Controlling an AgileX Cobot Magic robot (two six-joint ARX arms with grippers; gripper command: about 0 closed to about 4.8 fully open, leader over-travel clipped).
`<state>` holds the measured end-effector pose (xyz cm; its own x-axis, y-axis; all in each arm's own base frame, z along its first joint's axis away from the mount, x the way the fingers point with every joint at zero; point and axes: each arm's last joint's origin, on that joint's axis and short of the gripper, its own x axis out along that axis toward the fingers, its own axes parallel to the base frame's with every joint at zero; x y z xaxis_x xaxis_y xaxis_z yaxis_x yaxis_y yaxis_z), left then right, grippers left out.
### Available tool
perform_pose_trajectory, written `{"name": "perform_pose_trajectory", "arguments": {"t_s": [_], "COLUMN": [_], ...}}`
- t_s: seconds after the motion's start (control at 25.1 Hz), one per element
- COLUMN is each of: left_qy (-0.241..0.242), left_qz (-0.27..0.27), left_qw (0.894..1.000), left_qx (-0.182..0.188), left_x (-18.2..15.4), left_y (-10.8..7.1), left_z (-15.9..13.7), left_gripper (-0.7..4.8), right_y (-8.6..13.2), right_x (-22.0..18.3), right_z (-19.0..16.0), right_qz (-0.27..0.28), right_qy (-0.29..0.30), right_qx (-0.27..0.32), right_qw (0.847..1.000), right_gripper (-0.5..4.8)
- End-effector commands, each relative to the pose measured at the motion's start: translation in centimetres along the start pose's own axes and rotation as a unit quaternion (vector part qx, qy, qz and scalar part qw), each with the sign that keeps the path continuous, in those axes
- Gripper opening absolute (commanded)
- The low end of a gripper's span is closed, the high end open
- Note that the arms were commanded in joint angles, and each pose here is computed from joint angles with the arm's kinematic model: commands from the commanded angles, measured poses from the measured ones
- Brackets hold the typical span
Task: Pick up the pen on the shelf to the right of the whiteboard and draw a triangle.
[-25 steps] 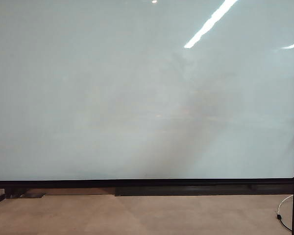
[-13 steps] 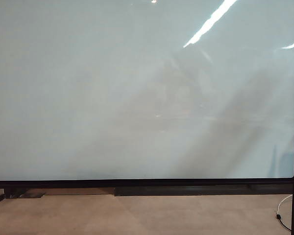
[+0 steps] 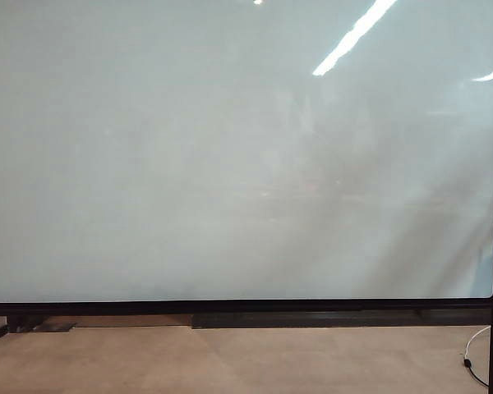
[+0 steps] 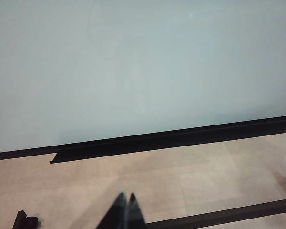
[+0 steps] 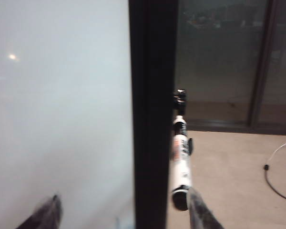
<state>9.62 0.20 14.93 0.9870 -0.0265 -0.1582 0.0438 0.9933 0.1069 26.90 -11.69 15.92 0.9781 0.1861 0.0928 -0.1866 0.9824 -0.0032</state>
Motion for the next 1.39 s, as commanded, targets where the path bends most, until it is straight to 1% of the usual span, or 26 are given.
{"name": "perform_pose_trajectory", "arguments": {"t_s": [0.04, 0.2, 0.48, 0.64, 0.95, 1.03, 1.23, 1.39], "left_qy": [0.002, 0.002, 0.002, 0.002, 0.002, 0.002, 0.002, 0.002], "left_qz": [-0.002, -0.002, -0.002, -0.002, -0.002, -0.002, -0.002, -0.002], "left_qw": [1.000, 1.000, 1.000, 1.000, 1.000, 1.000, 1.000, 1.000], "left_qx": [0.000, 0.000, 0.000, 0.000, 0.000, 0.000, 0.000, 0.000], "left_x": [0.0, 0.0, 0.0, 0.0, 0.0, 0.0, 0.0, 0.0], "left_y": [0.0, 0.0, 0.0, 0.0, 0.0, 0.0, 0.0, 0.0], "left_z": [0.0, 0.0, 0.0, 0.0, 0.0, 0.0, 0.0, 0.0], "left_gripper": [-0.05, -0.05, -0.05, -0.05, -0.05, -0.05, -0.05, -0.05], "right_y": [-1.2, -2.7, -4.6, -4.7, -4.4, -4.5, -4.6, -4.6], "right_x": [1.5, 3.3, 6.1, 6.9, 8.2, 8.2, 8.2, 8.3], "right_z": [-0.4, -1.2, -2.8, -3.6, -3.8, -3.8, -3.9, -3.9], "right_qz": [-0.002, -0.003, 0.001, 0.005, 0.016, 0.003, -0.002, -0.002], "right_qy": [-0.011, -0.013, -0.016, -0.012, -0.017, -0.020, -0.019, -0.019], "right_qx": [-0.028, -0.045, -0.044, -0.038, -0.031, -0.032, -0.027, -0.028], "right_qw": [1.000, 0.999, 0.999, 0.999, 0.999, 0.999, 0.999, 0.999], "right_gripper": [3.38, 3.38, 3.37, 3.37, 3.32, 3.32, 2.67, 2.60]}}
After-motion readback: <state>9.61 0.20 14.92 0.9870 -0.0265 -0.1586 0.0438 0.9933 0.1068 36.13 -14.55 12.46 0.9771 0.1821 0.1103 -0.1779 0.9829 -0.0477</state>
